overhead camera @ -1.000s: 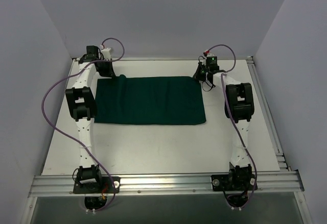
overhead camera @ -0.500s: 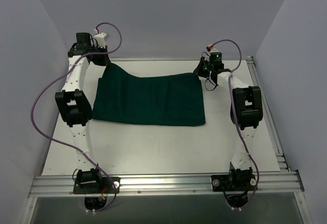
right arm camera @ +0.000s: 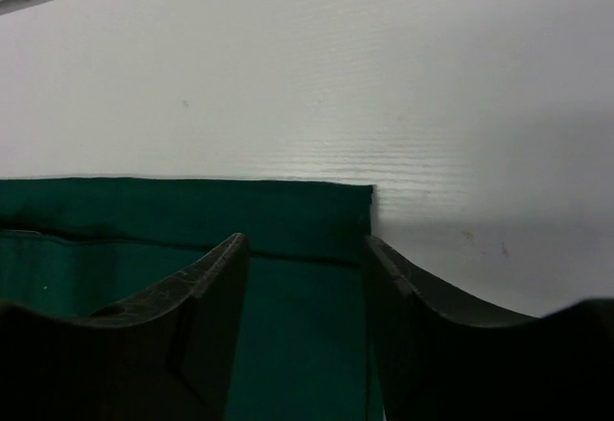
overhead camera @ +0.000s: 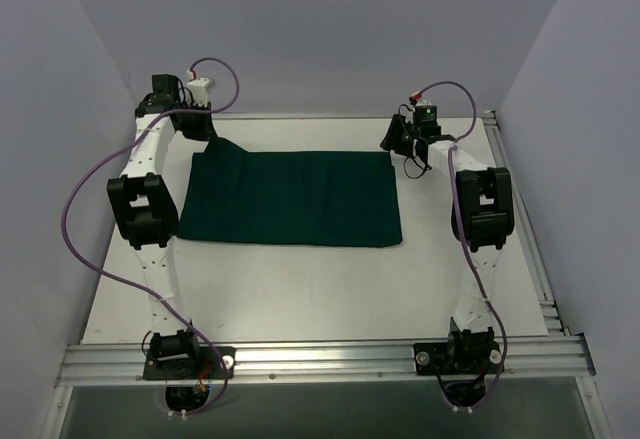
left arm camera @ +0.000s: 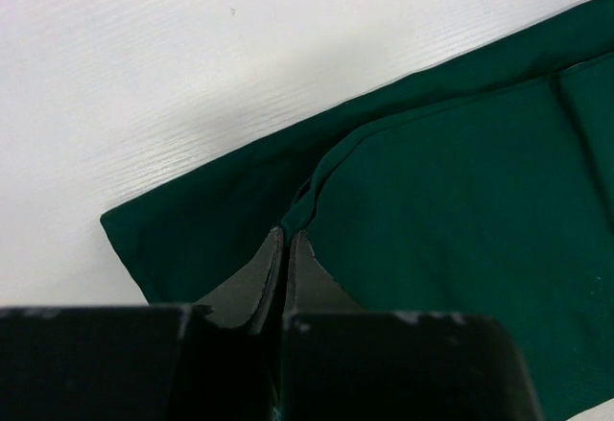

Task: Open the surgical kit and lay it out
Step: Open the surgical kit at the center of the board.

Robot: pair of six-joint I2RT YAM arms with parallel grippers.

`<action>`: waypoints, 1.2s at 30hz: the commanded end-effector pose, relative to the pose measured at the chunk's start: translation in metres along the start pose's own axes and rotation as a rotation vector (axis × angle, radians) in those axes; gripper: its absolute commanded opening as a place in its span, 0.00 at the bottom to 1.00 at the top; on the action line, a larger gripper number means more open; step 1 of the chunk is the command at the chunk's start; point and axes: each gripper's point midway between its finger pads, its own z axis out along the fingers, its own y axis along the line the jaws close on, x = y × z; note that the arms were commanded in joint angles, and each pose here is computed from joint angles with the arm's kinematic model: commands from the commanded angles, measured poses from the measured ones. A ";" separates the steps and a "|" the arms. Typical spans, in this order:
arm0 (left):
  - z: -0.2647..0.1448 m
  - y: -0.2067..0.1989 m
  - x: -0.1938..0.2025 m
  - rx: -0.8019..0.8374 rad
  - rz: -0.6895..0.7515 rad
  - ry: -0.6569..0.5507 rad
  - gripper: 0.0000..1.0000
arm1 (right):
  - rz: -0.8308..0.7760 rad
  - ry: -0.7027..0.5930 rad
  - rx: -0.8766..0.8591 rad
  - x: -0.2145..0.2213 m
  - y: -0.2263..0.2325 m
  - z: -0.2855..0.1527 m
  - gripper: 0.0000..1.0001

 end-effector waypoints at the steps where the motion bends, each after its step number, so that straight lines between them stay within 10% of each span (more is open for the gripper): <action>1: -0.024 -0.009 -0.023 0.014 0.042 -0.066 0.02 | 0.004 0.006 0.100 0.007 -0.021 -0.008 0.48; 10: -0.021 -0.010 -0.022 0.021 0.034 -0.064 0.02 | -0.031 0.151 0.186 0.067 -0.034 -0.004 0.44; 22: -0.024 -0.010 -0.023 0.018 0.036 -0.067 0.02 | -0.017 0.141 0.169 0.062 -0.021 -0.011 0.04; 36: -0.025 -0.012 -0.023 0.020 0.041 -0.067 0.02 | -0.053 0.117 0.204 0.046 -0.013 -0.026 0.14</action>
